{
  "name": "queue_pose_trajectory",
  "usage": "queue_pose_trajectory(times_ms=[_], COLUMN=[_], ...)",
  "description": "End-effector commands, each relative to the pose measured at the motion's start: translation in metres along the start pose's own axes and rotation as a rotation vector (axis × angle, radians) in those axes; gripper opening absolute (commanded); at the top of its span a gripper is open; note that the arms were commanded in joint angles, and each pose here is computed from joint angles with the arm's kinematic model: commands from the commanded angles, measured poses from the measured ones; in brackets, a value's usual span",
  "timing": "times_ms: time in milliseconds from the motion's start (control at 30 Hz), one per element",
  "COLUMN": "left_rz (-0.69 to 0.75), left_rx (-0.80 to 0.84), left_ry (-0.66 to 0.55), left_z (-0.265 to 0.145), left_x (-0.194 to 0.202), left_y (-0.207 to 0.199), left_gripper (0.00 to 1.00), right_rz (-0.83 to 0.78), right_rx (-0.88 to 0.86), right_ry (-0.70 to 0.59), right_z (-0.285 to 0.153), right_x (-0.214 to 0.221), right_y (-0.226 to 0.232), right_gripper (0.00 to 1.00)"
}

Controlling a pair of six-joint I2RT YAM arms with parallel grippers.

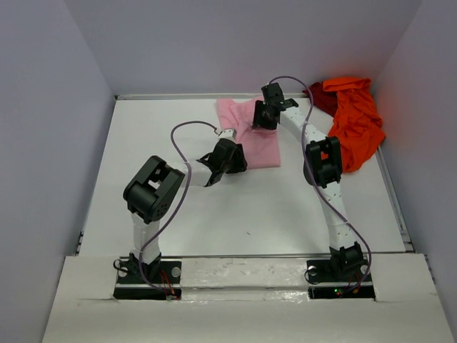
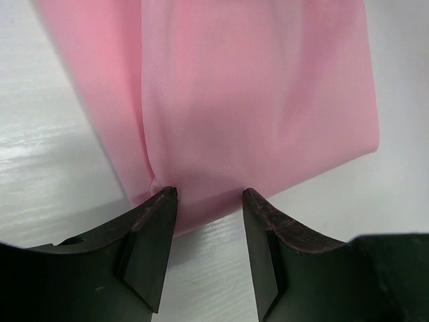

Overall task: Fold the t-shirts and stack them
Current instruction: Fold the rectangle-folded T-shirt at the center of the board, then pick up the 2/3-rectangle-folded T-shirt from the center of the board.

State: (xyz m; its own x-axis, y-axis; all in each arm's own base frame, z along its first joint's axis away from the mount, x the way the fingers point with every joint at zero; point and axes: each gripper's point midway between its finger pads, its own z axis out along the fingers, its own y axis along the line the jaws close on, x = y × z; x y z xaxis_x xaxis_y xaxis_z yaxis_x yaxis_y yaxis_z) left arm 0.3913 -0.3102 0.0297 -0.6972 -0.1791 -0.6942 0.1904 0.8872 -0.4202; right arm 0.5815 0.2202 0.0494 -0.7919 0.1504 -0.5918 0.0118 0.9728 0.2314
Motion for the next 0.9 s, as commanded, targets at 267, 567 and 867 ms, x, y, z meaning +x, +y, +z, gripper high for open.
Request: queue_pose_trajectory(times_ms=[267,567,867], left_rz=[0.066,0.078,0.089], left_rx=[-0.122,-0.069,-0.056], left_ry=[0.315,0.233,0.125], left_z=[-0.041,-0.088,-0.143], left_x=[0.110,0.073,0.011], left_y=[0.041,0.016,-0.010], left_gripper=[0.58,0.57,0.58], right_rz=[-0.038,-0.083,-0.071], right_rx=[-0.250,-0.364,-0.175], right_ry=[-0.173,-0.189,-0.073], right_z=[-0.032,-0.092,-0.146], right_x=[-0.067,-0.074,-0.002], right_y=[0.049,0.068,0.014], right_gripper=[0.57,0.57,0.58])
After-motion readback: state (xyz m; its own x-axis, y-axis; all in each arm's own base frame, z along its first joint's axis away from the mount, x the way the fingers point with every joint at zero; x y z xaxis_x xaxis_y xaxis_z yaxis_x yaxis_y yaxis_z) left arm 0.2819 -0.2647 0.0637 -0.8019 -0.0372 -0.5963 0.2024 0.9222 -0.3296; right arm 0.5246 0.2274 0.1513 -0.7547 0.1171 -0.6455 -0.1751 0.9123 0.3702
